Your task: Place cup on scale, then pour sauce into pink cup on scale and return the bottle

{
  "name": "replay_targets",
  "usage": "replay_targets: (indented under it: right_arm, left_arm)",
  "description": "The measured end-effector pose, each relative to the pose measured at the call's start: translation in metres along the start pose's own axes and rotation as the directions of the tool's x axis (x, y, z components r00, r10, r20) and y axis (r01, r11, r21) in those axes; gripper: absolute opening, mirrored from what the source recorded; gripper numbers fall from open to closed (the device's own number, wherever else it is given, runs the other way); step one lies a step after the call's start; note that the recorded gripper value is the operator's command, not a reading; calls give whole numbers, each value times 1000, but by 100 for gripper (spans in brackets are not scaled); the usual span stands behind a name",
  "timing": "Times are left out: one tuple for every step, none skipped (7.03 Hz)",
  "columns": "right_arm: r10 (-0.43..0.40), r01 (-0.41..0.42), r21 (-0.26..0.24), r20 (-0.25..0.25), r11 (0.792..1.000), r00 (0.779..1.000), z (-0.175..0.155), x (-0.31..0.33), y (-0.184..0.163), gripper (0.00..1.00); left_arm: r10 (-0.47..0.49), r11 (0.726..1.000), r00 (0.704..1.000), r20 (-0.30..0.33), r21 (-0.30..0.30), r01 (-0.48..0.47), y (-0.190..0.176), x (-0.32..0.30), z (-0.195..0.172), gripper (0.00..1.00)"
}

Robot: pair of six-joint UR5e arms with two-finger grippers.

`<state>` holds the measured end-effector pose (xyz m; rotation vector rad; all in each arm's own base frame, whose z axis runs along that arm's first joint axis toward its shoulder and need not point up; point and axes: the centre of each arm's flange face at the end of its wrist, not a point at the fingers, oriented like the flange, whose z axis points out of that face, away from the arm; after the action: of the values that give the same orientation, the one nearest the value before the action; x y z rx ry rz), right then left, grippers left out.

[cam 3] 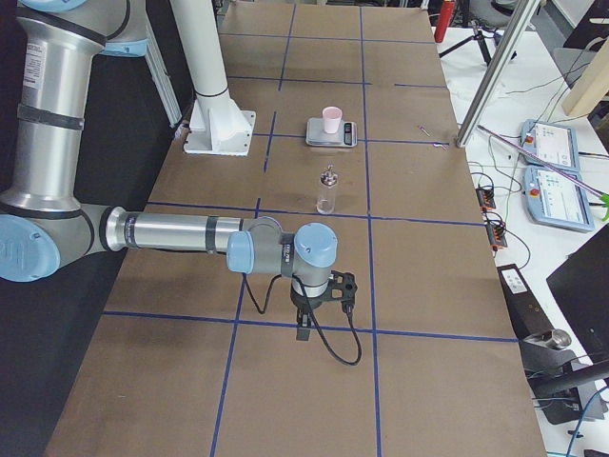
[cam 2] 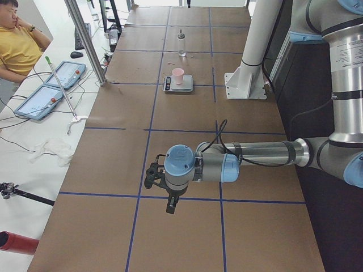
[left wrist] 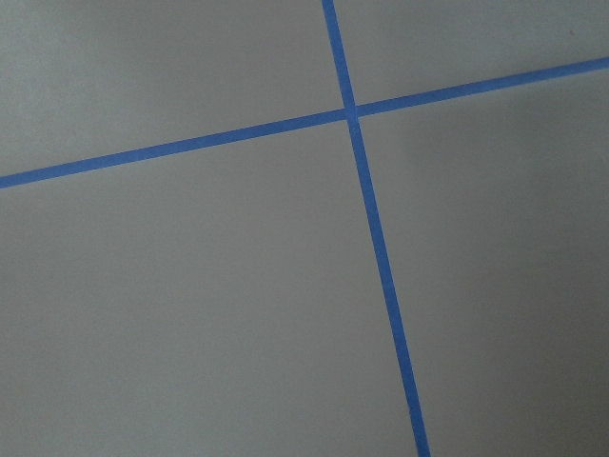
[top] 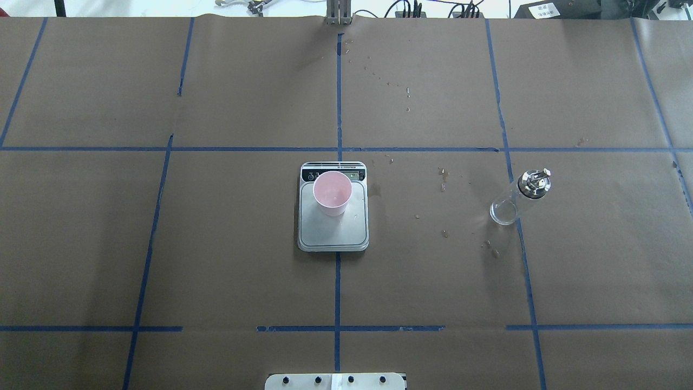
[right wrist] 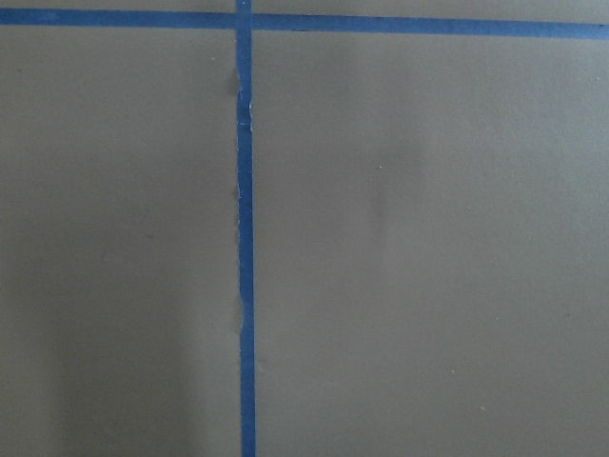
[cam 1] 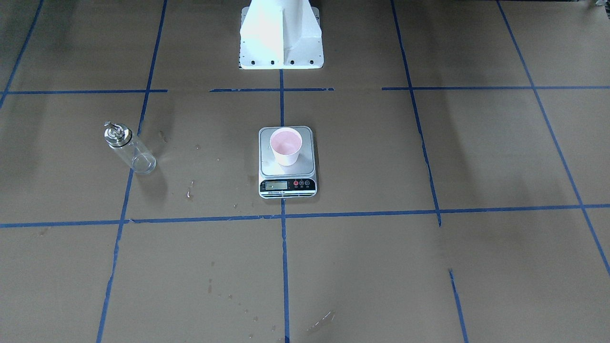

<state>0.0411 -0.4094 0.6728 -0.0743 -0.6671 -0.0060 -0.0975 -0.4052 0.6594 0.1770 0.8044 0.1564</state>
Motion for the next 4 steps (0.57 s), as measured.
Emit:
replay_targets:
  right_arm:
    - [-2,2,-3,-1,1000,1000,2,2,-7,100]
    - [-7,7,0,3,1000,1000,2,0,-11,100]
    - [-10,10,4,6,1000,1000,0,-2,-13,100]
    - [-12,12,8,14,1000,1000,-3,-4,-12,100]
  left_arm:
    - [1,1000,1000,0,1,-1,-1,0,0,100]
    - [-1,1000,1000,1,0,1,-1,0,0,100]
    - [0,1000,1000,1,2,0,-1,1,-1,100]
    - [6,1000,1000,3,5,-6,-4,3,-3,100]
